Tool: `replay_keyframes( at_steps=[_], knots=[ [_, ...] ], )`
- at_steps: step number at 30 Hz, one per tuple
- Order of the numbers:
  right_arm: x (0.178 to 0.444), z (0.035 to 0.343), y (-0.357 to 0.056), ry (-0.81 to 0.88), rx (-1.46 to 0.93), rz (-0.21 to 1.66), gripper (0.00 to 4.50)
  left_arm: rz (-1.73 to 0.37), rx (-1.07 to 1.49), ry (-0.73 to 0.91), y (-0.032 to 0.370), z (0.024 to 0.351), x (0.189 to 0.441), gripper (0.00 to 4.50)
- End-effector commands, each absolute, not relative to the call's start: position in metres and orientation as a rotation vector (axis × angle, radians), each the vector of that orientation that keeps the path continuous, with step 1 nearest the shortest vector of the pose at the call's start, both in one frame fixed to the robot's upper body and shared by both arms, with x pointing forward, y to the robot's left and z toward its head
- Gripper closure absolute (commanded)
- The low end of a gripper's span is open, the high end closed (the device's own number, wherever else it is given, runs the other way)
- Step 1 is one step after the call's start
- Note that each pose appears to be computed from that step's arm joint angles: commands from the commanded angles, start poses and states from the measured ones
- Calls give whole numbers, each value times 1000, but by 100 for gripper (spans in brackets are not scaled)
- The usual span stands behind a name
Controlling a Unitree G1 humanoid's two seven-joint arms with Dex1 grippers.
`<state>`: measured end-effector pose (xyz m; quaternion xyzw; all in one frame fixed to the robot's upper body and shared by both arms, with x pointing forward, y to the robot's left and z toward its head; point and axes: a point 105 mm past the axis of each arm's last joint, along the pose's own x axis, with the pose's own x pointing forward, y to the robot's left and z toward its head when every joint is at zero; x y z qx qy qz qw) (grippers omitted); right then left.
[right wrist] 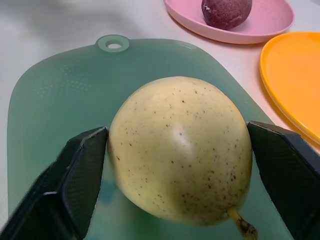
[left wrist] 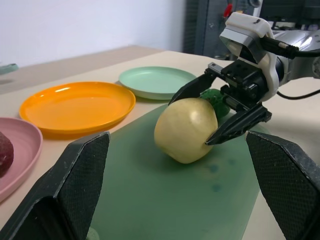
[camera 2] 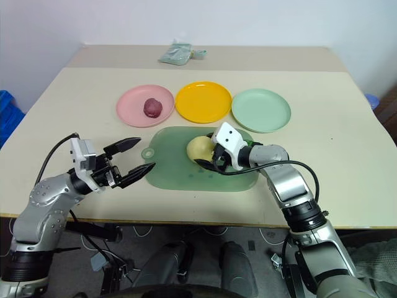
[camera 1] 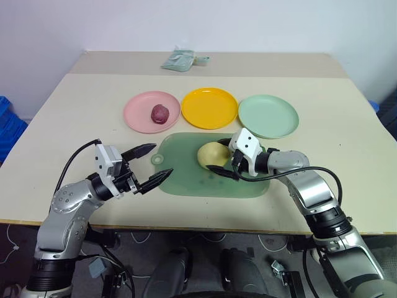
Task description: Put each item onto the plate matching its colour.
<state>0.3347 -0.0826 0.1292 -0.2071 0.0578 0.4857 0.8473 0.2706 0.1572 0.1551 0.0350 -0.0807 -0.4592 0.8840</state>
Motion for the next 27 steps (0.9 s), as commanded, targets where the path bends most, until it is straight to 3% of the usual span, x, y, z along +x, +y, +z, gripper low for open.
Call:
replay_keyframes(
  at_steps=[1,8,10,13,19,27],
  knots=[
    [337,141,-80,82,-434,1021,112,-949,103,-218,156,167,268,0],
    [340,156,-87,53,-386,990,112,-940,98,-224,156,168,269,0],
    [347,172,-90,21,-320,967,112,-932,90,-228,156,169,270,0],
    [371,204,-99,-60,-251,873,112,-923,83,-234,156,170,271,0],
    [435,239,-109,-131,-238,681,112,-900,69,-258,154,174,271,0],
    [472,222,-100,-87,-208,564,112,-834,65,-272,158,174,268,0]
  ],
)
